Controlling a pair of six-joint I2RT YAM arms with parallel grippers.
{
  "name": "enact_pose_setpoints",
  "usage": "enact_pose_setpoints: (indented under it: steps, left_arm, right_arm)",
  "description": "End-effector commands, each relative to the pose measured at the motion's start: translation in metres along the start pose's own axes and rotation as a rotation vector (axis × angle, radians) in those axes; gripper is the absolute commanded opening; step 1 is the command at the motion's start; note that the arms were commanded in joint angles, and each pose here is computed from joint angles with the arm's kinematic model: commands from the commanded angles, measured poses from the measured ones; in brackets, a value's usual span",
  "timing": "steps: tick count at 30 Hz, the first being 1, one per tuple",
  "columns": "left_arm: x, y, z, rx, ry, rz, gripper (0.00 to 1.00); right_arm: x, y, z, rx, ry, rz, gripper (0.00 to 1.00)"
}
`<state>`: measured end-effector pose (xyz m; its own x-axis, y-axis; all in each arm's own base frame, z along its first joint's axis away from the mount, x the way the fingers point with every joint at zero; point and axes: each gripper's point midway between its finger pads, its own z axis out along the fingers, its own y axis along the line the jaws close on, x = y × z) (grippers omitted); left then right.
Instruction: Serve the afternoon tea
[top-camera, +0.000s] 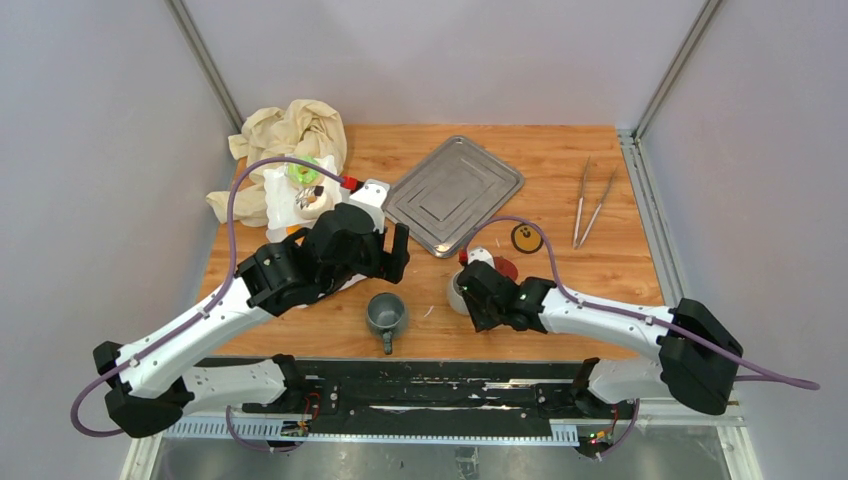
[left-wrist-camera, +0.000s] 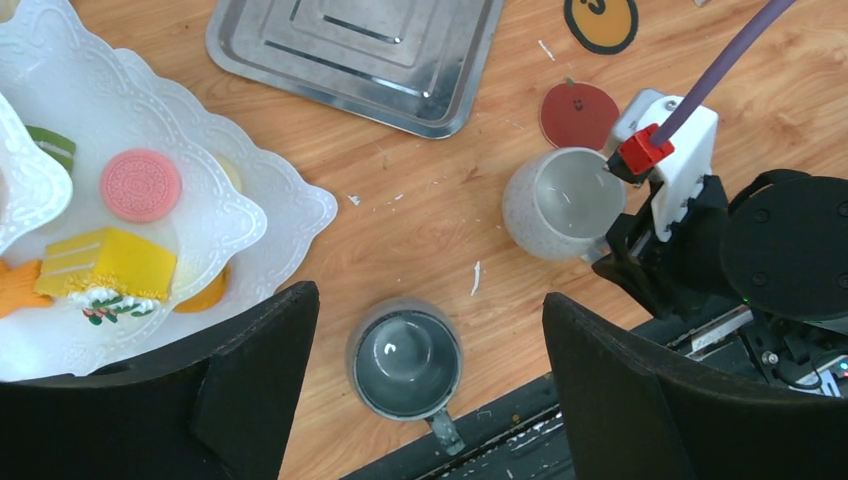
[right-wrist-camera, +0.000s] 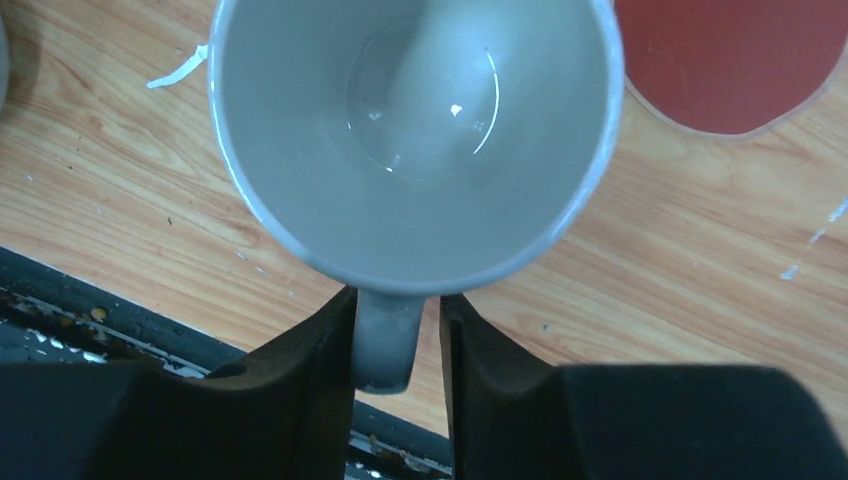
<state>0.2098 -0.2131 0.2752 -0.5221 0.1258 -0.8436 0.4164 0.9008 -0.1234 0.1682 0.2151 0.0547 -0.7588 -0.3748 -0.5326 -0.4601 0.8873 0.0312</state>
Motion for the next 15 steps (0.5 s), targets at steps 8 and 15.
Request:
enact_pose_setpoints:
  steps: [8, 15]
  left_arm:
    - [-0.007, -0.004, -0.003, 0.016, -0.027, -0.019, 0.86]
    - [-0.002, -0.013, 0.003, 0.054, 0.008, 0.013, 0.88]
  right_arm:
    - [-0.035, -0.021, -0.022, 0.141, -0.128, -0.039, 0.01]
    - [-0.085, -0.098, -0.063, 0.329, -0.281, 0.032, 0.01]
